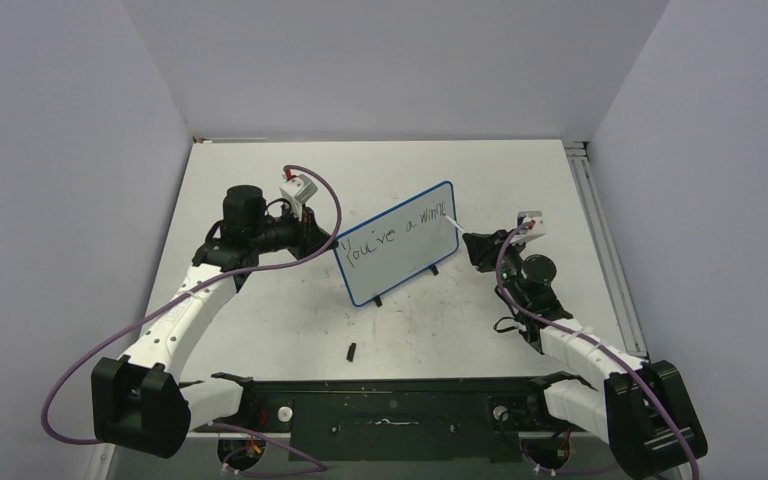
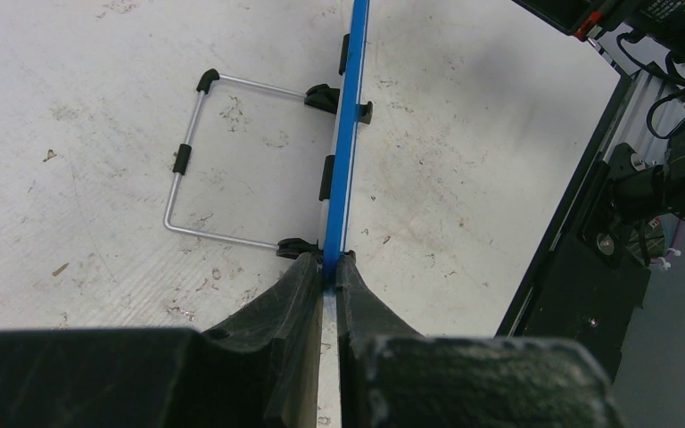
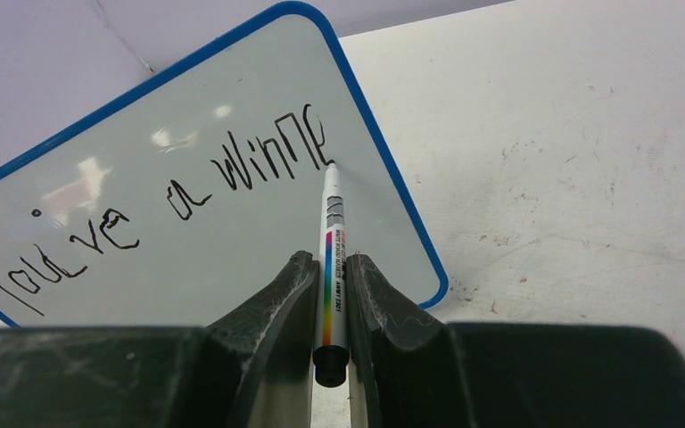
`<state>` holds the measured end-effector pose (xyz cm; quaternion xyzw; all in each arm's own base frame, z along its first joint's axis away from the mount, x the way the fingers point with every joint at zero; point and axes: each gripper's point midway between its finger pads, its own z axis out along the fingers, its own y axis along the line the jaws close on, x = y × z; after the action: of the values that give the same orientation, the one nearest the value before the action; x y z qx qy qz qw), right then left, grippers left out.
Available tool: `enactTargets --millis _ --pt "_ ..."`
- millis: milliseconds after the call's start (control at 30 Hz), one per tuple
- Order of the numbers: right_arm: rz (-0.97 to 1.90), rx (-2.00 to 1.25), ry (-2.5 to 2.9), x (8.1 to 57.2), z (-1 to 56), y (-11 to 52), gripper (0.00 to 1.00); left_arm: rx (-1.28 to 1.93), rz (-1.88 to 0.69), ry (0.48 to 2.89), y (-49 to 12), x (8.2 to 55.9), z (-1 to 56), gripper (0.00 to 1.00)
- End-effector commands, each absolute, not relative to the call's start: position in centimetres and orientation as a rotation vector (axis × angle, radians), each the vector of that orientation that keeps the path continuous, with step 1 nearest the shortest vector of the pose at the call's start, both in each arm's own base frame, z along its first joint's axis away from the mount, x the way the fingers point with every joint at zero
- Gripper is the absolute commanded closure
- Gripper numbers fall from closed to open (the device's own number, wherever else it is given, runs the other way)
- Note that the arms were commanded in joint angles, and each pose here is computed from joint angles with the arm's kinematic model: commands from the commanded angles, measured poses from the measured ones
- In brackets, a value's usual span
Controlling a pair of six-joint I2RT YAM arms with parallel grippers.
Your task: Write a sentence on the whiteboard
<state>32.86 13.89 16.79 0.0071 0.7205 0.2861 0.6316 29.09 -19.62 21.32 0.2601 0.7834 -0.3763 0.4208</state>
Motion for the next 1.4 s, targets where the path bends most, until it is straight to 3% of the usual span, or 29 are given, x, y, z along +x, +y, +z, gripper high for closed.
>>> enactTargets --millis 0,700,1367 --pt "0.624 0.032 1.575 33.4 19.0 13.3 0.95 0.644 -0.965 1.97 -19.7 28.9 21.5 1.0" --pt "0.647 0.016 1.461 33.4 23.4 13.5 0.95 0.646 -0.967 1.969 -19.8 28.8 21.5 1.0" --pt "0.647 0.024 1.487 34.7 22.4 13.9 0.95 0.645 -0.97 1.973 -19.8 28.9 21.4 1.0"
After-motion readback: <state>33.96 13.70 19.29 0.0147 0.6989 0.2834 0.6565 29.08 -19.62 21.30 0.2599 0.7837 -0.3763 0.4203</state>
